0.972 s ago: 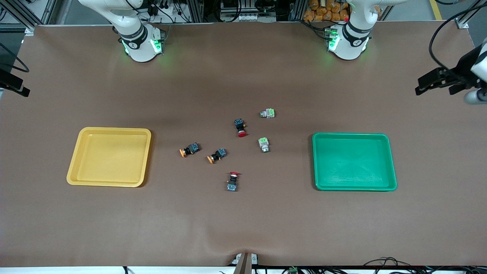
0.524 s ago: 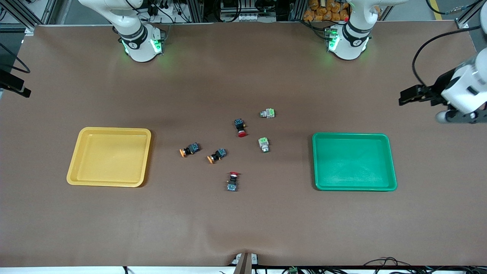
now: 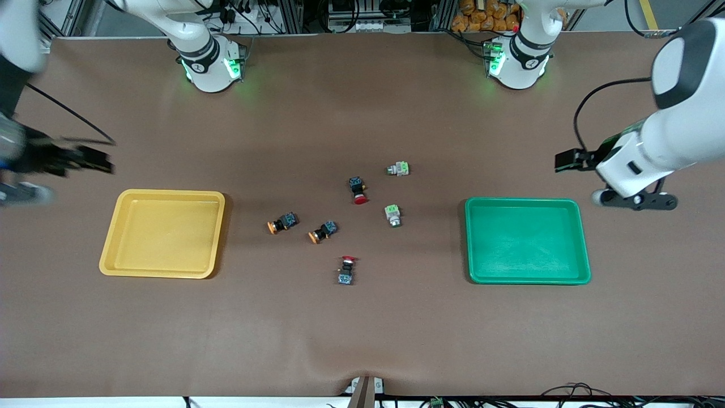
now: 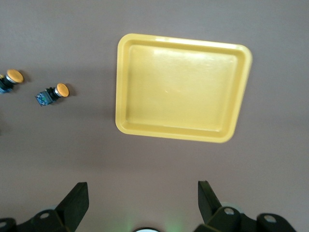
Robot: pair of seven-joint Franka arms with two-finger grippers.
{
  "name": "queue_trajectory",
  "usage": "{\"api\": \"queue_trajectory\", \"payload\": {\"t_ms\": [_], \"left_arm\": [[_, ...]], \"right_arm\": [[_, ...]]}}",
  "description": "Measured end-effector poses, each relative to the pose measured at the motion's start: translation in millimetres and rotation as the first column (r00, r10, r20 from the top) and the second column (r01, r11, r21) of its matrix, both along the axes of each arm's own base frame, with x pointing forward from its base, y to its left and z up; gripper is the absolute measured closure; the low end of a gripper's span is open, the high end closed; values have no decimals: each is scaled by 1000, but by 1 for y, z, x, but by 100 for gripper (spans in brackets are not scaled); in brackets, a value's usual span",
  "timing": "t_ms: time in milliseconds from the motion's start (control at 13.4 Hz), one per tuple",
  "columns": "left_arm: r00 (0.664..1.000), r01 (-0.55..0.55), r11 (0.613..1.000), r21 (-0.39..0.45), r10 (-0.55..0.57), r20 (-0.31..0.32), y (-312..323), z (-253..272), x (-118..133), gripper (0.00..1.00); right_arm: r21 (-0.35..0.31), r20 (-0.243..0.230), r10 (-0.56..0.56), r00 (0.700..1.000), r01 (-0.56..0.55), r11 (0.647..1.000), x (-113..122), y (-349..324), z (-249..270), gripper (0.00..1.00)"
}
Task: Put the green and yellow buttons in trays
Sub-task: 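Move both grippers out from the table sides over the trays, then reach the left gripper down to the green-capped button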
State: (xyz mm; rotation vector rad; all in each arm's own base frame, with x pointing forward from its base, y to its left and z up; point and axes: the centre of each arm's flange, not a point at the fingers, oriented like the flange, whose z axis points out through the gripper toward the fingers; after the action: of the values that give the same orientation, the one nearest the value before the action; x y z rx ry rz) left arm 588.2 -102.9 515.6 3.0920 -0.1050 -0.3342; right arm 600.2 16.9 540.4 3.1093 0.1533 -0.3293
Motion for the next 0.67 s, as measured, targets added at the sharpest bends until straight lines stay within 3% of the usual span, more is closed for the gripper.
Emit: {"api": "queue_trajectory", "payload": {"t_ms": [224,673], "left_arm": [[999,-42,999,16,42,11,-47,-27,7,0],[990,-121,993,12,120,71,-129,-90,21,0]], "right_arm": [[-52,-41,46,998,-48,997,11,27,-32,0],[-10,-29,20,999,-20,1000,13,21,-24,0]]}}
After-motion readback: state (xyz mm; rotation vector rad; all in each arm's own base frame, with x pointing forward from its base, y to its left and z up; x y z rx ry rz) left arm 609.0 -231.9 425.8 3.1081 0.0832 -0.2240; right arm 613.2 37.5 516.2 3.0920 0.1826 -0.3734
